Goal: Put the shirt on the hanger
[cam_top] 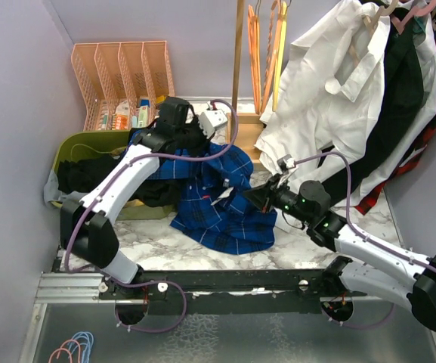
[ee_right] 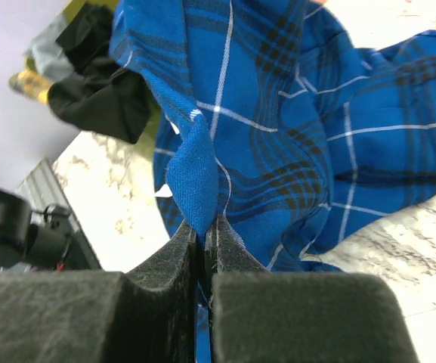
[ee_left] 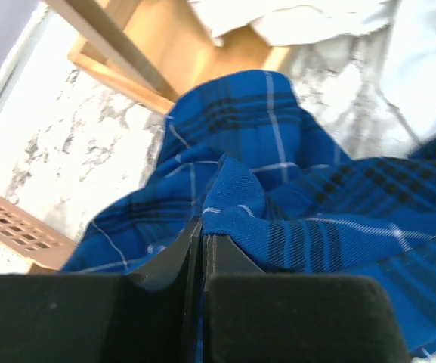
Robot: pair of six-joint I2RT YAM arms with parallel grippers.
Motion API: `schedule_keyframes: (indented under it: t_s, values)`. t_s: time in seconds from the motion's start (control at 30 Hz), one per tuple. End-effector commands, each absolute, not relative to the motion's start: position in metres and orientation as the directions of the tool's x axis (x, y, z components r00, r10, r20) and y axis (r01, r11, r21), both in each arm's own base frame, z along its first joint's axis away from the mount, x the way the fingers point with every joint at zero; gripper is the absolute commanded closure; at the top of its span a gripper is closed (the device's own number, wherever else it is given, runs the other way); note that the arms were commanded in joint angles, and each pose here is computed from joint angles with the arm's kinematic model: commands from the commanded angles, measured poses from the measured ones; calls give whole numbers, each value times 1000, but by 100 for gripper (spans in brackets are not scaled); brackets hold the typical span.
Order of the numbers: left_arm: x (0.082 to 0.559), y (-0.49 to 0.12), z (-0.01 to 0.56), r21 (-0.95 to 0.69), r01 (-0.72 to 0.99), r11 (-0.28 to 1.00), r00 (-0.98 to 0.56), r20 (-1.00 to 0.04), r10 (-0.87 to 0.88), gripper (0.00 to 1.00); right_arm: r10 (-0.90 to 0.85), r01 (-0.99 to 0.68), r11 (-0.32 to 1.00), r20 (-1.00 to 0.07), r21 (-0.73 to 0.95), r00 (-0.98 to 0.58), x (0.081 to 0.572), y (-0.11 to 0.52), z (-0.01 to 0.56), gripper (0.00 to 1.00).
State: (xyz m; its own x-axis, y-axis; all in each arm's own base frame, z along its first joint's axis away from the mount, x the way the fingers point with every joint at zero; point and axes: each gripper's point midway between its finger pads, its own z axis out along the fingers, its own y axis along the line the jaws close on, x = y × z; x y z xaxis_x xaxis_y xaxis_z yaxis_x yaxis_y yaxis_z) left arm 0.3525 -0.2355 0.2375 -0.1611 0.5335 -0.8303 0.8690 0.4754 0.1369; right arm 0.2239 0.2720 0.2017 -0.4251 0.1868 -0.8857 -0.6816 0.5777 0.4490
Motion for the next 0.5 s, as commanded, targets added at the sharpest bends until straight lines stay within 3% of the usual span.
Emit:
schedule_keyframes:
  t_s: [0.0,0.33,0.4,0.47]
  values:
    - [411,-232,244,263,780,568,-126,-823,554,100,338,-550,667,-862,503,-378,264,242,192,99]
    - [465,-220,203,308,693,652,-264,-733,627,98,394,-361,744,-805,563,-444,292,206,142,99]
    - [471,-219,198,300,693,656,-296,-711,638,88,396,-352,746,-801,566,-449,296,203,140,99]
    - [474,-220,198,286,694,661,-324,-696,641,68,396,-343,748,-797,568,-457,299,202,138,99]
